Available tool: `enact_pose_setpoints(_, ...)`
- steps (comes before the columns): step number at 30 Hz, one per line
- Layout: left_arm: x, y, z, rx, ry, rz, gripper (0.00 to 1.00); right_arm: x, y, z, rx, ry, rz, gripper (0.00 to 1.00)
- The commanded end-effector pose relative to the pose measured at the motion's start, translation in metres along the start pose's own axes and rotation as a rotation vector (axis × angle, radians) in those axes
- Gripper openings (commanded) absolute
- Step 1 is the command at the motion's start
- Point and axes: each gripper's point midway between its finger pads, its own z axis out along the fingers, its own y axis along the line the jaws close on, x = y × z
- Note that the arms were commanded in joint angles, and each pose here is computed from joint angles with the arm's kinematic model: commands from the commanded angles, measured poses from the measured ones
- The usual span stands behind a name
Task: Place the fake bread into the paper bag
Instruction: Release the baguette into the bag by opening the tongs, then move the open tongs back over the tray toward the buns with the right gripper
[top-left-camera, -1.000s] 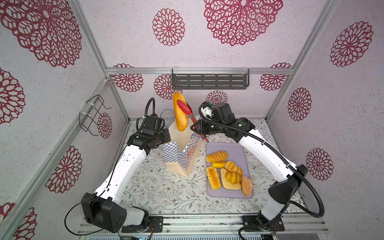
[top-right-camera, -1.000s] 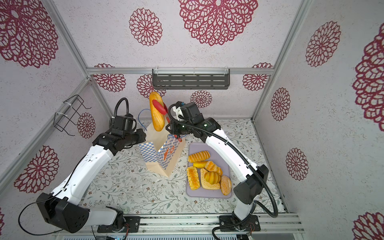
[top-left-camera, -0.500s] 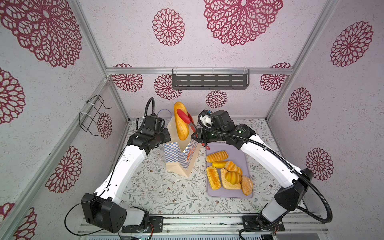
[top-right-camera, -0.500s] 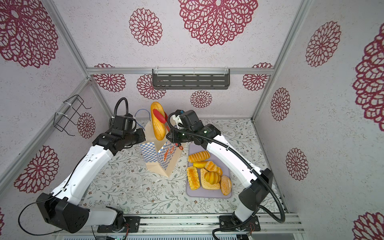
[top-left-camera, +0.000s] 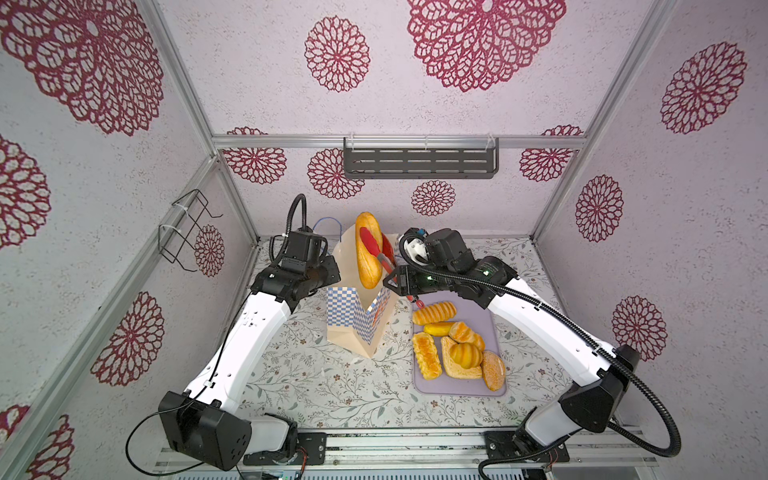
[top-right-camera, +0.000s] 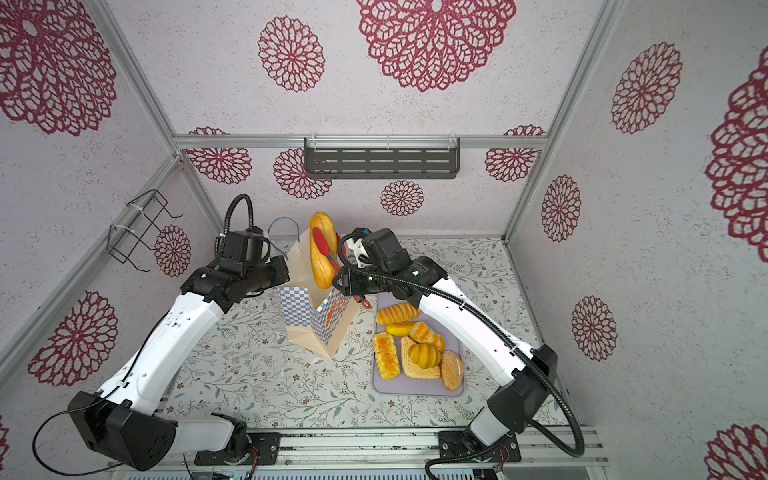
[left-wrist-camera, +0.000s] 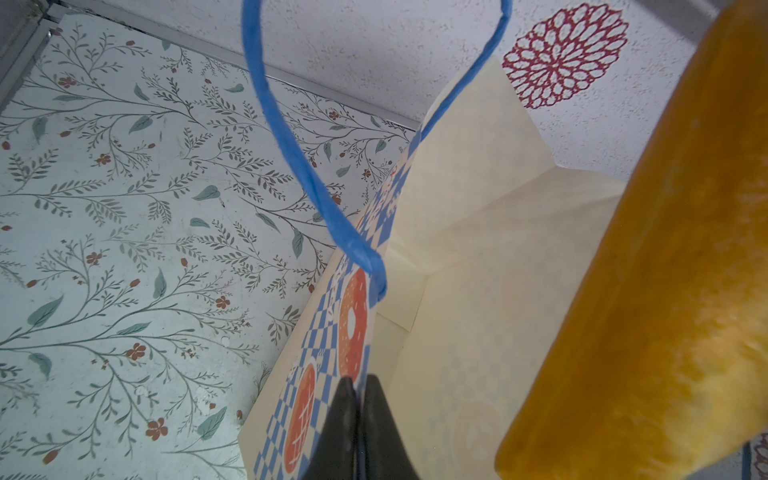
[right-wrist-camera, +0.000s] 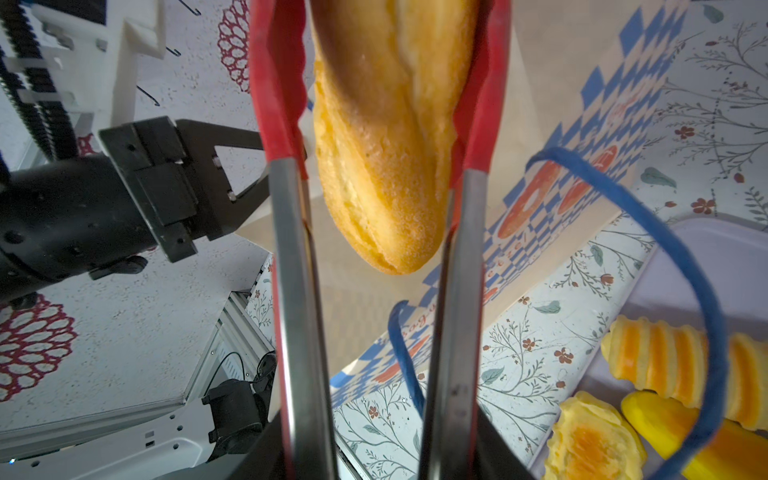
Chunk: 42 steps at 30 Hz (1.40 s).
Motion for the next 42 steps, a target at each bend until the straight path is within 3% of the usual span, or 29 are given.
enact_pose_setpoints(1, -0.007, 0.000, -0.003, 0.014, -0.035, -0.011, 0.09, -0.027, 0.027, -0.034, -0.072, -0.133, -0.042, 0.50)
enact_pose_setpoints(15, -0.006, -0.001, -0.002, 0.017, -0.036, -0.012, 0.08, -0.036, 0.035, -0.046, -0.081, -0.160, -0.062, 0.52)
enact_pose_setpoints(21, -0.006, -0.001, 0.000, 0.018, -0.036, -0.012, 0.09, -0.036, 0.023, -0.070, -0.004, -0.185, -0.078, 0.52)
enact_pose_setpoints(28, -0.008, -0.001, -0.003, 0.020, -0.044, -0.007, 0.34, -0.005, -0.029, -0.111, 0.157, -0.166, -0.017, 0.52)
enact_pose_setpoints(35, -0.009, -0.003, -0.005, 0.032, -0.051, 0.007, 0.65, 0.072, -0.093, -0.143, 0.319, -0.058, 0.154, 0.51)
enact_pose_setpoints(42, -0.011, -0.004, -0.011, 0.035, -0.062, 0.026, 0.74, 0.153, -0.127, -0.160, 0.446, 0.119, 0.290, 0.50)
